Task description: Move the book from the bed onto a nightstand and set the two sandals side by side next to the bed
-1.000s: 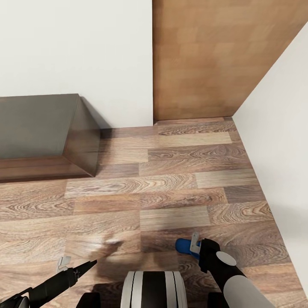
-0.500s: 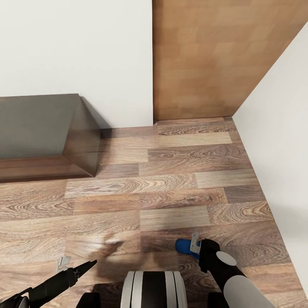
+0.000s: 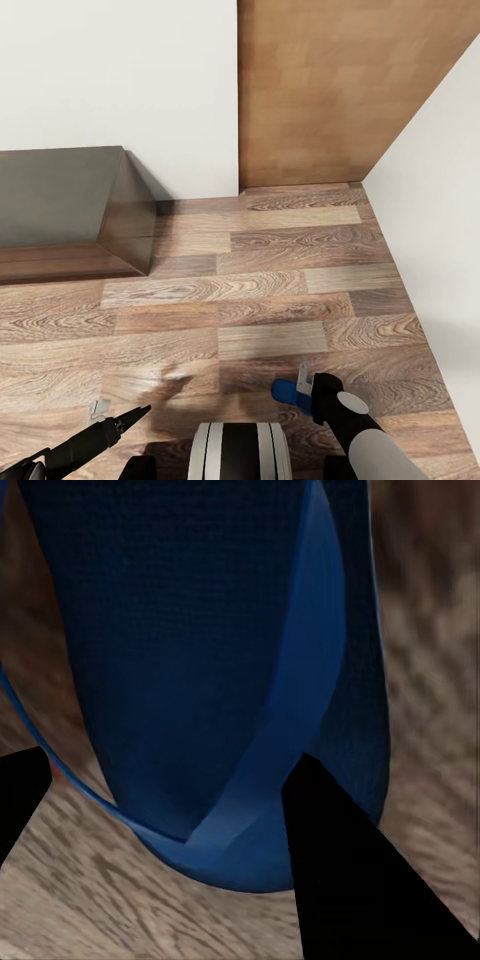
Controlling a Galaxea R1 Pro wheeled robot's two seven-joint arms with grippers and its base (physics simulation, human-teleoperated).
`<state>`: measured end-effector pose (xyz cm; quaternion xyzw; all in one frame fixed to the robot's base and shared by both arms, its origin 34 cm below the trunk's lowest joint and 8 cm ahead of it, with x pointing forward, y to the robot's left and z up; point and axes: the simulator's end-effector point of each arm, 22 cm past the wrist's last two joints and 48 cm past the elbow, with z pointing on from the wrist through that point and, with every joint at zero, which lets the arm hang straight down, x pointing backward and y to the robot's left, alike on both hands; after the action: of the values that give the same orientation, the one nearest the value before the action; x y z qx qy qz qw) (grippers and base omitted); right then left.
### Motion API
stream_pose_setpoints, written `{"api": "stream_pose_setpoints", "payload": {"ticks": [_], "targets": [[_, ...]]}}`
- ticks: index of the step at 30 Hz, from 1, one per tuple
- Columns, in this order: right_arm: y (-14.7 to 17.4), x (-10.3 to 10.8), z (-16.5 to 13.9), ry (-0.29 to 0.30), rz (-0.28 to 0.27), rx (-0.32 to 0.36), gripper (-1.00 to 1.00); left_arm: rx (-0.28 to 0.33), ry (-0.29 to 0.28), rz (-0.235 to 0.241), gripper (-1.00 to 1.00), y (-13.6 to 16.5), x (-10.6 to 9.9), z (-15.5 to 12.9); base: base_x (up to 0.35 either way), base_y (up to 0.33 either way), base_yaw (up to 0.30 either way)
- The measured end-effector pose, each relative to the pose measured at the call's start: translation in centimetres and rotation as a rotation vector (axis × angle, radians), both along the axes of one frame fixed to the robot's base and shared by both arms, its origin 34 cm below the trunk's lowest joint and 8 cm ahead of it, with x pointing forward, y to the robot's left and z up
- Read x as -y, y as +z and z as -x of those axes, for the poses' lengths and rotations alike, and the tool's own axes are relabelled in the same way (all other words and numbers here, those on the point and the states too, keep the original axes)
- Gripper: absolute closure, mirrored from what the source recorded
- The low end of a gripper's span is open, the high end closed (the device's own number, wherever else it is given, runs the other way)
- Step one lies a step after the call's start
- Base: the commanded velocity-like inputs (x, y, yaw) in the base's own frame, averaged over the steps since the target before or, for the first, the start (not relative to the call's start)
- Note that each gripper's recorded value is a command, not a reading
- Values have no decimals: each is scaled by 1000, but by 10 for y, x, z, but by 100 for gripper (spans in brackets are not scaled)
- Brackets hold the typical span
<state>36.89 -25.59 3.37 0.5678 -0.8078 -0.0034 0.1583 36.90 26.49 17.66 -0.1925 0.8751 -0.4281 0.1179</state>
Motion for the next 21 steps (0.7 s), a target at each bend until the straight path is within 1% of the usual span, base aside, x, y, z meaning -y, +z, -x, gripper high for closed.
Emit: {"api": "stream_pose_setpoints", "payload": {"ticks": [7,9,13,17,21], "targets": [[0,0,0,0,0,0,100,0,0,-1,-100,0,0,0,0,0,0],[3,1,-1,-3,4,-2,100,8,-1,0,-100,3,0,-2,0,0,0],[8,-1,-14,-6,-2,33,100,23,-2,0,-100,8,0,-7,0,0,0],[8,-1,-14,-6,-2,32,100,24,-1,0,-100,8,0,-7,0,0,0],[13,-1,-21,-6,-2,48,100,39,-2,0,-100,13,0,-12,0,0,0]]}}
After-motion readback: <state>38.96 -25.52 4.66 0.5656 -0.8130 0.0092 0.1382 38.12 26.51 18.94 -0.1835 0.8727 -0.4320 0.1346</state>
